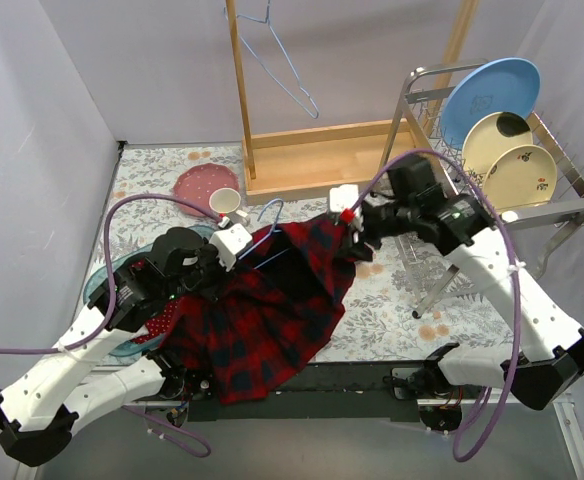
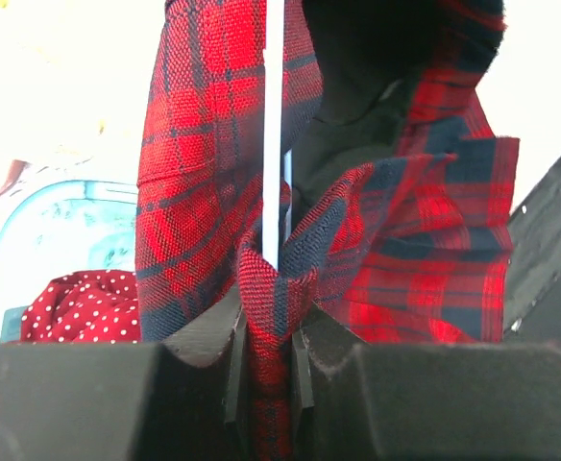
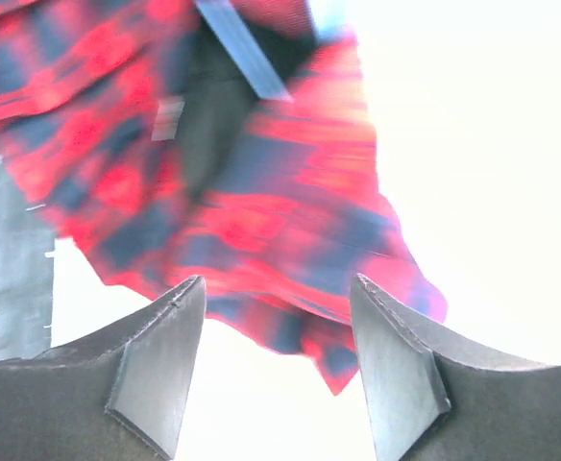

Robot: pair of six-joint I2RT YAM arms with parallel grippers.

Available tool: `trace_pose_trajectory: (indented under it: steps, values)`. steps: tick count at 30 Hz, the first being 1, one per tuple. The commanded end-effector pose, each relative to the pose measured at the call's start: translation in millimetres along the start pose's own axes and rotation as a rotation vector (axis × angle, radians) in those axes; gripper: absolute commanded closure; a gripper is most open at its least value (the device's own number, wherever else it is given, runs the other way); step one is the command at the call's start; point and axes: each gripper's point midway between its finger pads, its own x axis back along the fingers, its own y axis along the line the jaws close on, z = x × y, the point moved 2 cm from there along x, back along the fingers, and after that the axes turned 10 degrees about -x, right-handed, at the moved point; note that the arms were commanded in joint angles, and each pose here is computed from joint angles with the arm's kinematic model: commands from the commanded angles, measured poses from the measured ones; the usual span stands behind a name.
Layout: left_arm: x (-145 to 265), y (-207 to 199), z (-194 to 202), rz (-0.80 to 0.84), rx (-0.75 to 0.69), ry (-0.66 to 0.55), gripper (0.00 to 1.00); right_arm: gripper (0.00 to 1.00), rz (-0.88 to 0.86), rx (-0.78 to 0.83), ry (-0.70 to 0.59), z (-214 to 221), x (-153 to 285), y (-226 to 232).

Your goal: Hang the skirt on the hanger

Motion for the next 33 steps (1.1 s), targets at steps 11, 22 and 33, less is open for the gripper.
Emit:
trace_pose_trajectory:
  steps: [11,22,33]
  values:
    - [13.8,-13.1,-33.9,0.107,-0.123,-0.219,1.00,0.29,-0.223,0.166,-0.065,4.2,-30.7,-38.1]
    - [30.4,-11.0,-49.6,0.082,-0.142,-0.328,1.00,0.41,-0.491,0.047,-0.106,23.2,-65.2,3.8]
    - [42.5,-0.5,-56.6,0.001,-0.101,-0.385,0.98,0.99,-0.380,-0.048,-0.064,22.2,-50.1,-1.1]
